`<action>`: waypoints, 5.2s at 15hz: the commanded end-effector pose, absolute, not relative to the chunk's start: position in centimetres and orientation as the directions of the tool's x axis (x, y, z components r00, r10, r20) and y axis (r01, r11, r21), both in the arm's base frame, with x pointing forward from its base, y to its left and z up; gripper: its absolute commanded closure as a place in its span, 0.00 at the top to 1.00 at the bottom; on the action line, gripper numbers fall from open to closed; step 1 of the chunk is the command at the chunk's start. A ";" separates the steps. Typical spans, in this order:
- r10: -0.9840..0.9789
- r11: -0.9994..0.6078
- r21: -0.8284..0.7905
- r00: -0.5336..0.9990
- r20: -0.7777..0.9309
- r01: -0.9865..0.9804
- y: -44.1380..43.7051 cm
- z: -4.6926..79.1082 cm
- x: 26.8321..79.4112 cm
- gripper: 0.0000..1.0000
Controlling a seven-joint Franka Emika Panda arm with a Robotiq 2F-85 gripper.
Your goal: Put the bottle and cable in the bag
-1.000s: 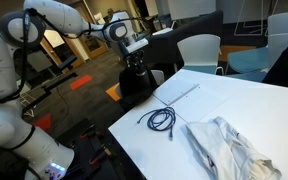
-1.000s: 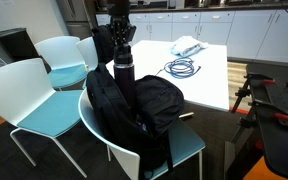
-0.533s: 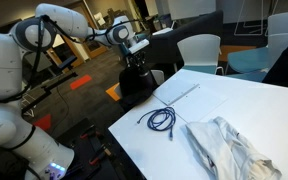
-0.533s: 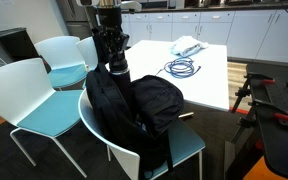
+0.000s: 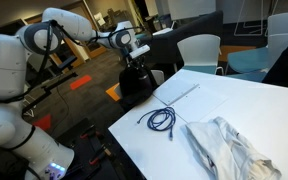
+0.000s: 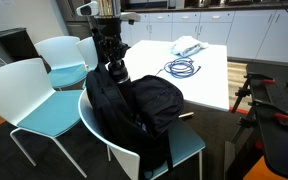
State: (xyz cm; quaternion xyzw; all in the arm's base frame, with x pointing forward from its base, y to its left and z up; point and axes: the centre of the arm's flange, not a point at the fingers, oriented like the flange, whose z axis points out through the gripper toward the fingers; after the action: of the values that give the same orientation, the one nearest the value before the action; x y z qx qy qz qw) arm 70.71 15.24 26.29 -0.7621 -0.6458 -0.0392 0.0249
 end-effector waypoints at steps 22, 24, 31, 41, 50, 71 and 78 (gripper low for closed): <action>0.962 -0.228 0.150 0.199 0.187 0.962 14.4 34.6 63.0 1.00; 0.956 -0.261 0.156 0.232 0.182 0.953 13.1 37.1 61.8 1.00; 0.870 -0.466 0.111 0.432 0.240 0.878 4.8 41.4 61.9 1.00; 0.730 -0.670 -0.017 0.663 0.163 0.742 -9.7 38.1 61.6 1.00; 0.610 -0.791 -0.052 0.792 0.026 0.610 -11.3 29.8 61.2 1.00; 0.566 -0.807 0.152 0.821 -0.073 0.570 -16.4 16.8 57.4 1.00; 0.562 -0.812 0.138 0.824 -0.071 0.566 -17.0 15.4 57.0 1.00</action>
State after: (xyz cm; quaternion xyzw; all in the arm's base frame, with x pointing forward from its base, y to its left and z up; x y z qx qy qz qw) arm 57.81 -16.70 15.84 -0.9503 -0.3023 0.0094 -0.0732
